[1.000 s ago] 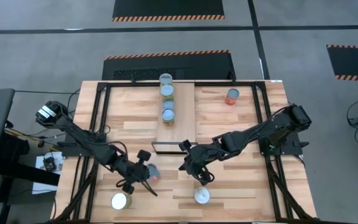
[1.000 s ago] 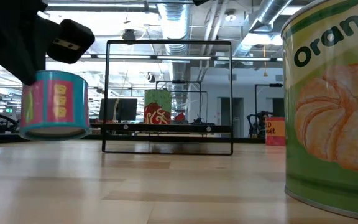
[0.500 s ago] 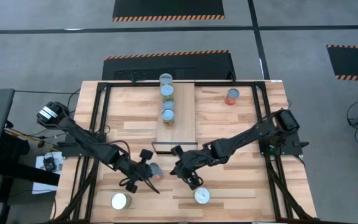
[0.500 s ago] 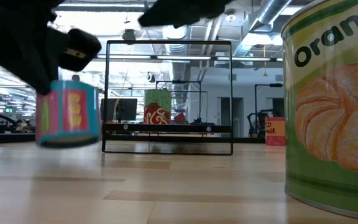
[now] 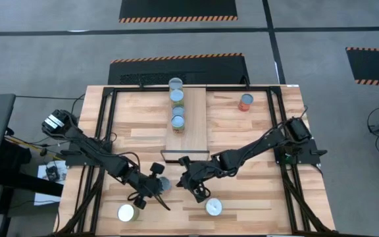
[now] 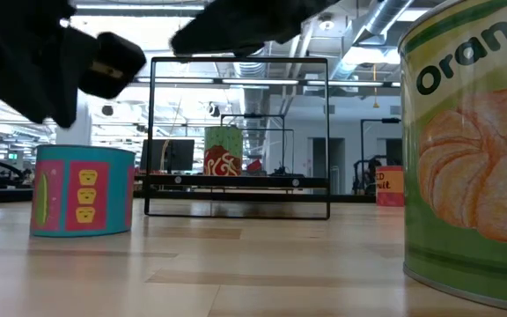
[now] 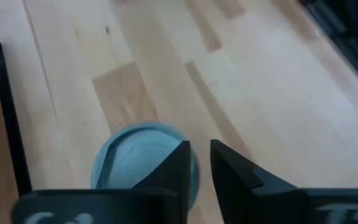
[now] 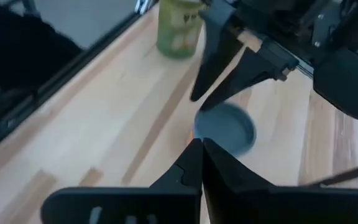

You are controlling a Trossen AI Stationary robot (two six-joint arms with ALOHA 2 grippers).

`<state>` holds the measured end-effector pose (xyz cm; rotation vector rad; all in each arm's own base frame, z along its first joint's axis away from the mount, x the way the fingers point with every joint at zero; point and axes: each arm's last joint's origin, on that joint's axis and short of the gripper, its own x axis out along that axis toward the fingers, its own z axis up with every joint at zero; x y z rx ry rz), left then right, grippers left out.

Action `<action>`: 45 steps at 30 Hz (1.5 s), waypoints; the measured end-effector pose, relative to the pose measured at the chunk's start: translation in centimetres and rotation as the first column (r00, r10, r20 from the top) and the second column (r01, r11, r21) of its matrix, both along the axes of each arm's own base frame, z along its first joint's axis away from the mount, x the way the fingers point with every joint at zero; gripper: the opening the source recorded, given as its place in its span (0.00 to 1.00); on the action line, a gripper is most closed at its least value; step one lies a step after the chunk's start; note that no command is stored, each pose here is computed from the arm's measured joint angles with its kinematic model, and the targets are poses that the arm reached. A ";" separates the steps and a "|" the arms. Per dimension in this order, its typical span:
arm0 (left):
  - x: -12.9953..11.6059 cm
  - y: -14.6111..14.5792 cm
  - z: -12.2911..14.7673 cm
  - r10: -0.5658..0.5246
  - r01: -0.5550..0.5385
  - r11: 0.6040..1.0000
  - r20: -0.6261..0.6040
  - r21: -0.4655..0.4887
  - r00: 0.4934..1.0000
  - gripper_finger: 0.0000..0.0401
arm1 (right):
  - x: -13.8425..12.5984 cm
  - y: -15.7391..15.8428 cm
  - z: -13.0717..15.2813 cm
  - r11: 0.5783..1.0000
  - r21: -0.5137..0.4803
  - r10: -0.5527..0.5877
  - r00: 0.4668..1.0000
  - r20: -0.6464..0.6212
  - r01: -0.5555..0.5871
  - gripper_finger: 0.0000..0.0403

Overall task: Pick and place cans onto a shelf
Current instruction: Put the canned mixed veggies on the shelf

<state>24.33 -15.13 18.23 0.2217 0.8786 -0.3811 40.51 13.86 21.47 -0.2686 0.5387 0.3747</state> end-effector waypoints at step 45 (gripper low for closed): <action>-8.0 0.3 2.1 0.202 -0.051 0.949 0.470 -0.312 0.859 0.00 | 6.6 1.5 -6.1 0.974 -0.214 0.038 0.988 -0.150 -0.069 0.22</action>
